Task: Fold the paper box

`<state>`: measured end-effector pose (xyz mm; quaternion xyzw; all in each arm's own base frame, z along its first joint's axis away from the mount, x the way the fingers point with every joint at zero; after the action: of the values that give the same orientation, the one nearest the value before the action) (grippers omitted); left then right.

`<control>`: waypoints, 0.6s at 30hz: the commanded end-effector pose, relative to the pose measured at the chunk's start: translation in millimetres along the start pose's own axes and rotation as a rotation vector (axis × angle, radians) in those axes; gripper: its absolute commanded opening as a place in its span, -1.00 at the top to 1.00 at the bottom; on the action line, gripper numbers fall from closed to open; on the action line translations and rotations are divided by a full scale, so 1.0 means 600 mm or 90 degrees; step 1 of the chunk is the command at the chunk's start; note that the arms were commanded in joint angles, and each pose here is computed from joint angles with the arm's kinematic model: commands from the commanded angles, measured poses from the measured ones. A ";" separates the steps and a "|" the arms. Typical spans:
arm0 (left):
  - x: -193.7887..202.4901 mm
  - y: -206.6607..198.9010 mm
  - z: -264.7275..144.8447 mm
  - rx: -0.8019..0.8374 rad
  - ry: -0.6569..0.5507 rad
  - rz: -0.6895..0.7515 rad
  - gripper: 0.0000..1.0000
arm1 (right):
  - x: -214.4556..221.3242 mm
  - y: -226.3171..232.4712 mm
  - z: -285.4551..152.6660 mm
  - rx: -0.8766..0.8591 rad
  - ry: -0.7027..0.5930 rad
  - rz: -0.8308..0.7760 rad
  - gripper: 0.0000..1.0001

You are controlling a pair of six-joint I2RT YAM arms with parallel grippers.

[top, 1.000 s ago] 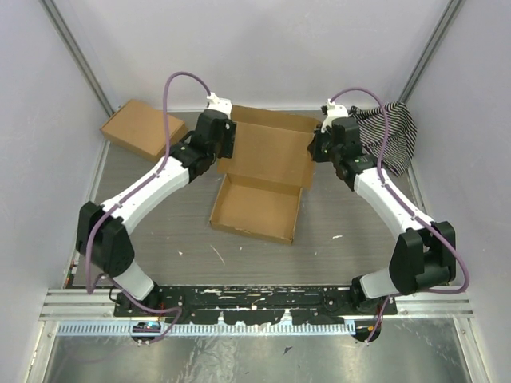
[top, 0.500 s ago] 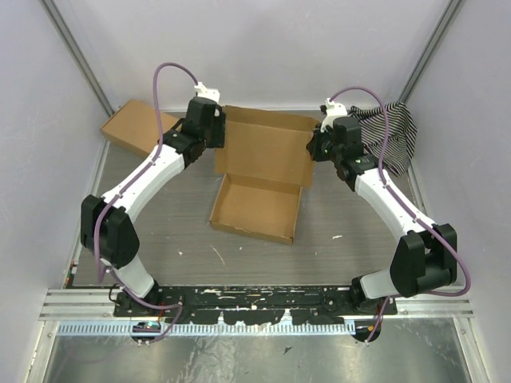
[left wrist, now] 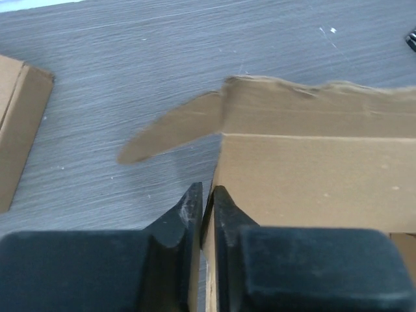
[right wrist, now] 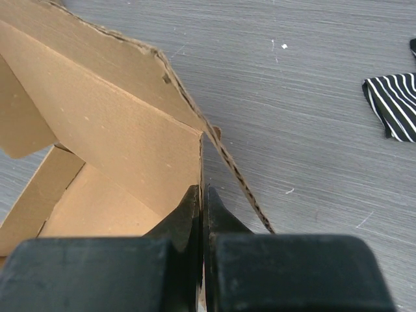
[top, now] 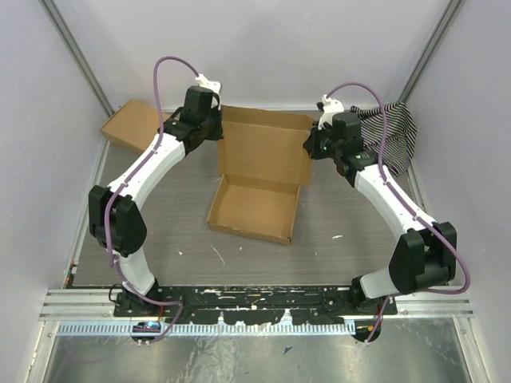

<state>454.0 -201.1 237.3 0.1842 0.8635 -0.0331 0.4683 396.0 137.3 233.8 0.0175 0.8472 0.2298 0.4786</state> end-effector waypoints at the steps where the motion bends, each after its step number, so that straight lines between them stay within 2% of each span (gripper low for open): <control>1: -0.009 -0.012 -0.004 0.036 -0.001 0.013 0.88 | -0.046 0.031 -0.006 -0.035 -0.031 -0.017 0.95; 2: -0.005 -0.013 -0.004 0.038 0.005 0.015 0.99 | -0.047 0.032 -0.005 -0.036 -0.027 -0.016 0.94; 6: 0.012 -0.011 -0.006 0.036 0.033 0.020 1.00 | -0.048 0.034 -0.002 -0.031 -0.007 -0.009 0.88; 12: 0.017 0.001 -0.028 0.010 0.016 0.007 1.00 | -0.049 0.019 0.013 0.032 0.056 0.011 0.45; 18: 0.006 0.008 -0.059 -0.001 -0.020 -0.001 1.00 | -0.047 0.015 0.017 0.054 0.103 0.017 0.40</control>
<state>434.4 -195.7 237.6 0.1916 0.8648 -0.0411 0.4623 419.4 142.8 239.3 0.0279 0.8874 0.2051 0.4118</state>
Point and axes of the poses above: each gripper's point midway between its finger pads, its own z axis out along the fingers, its own y axis along the line the jaws close on, x = y × z, the point moved 2 cm from there along -z, back along the fingers, and after that the axes turned 15 degrees about z, right-handed, at the moved point
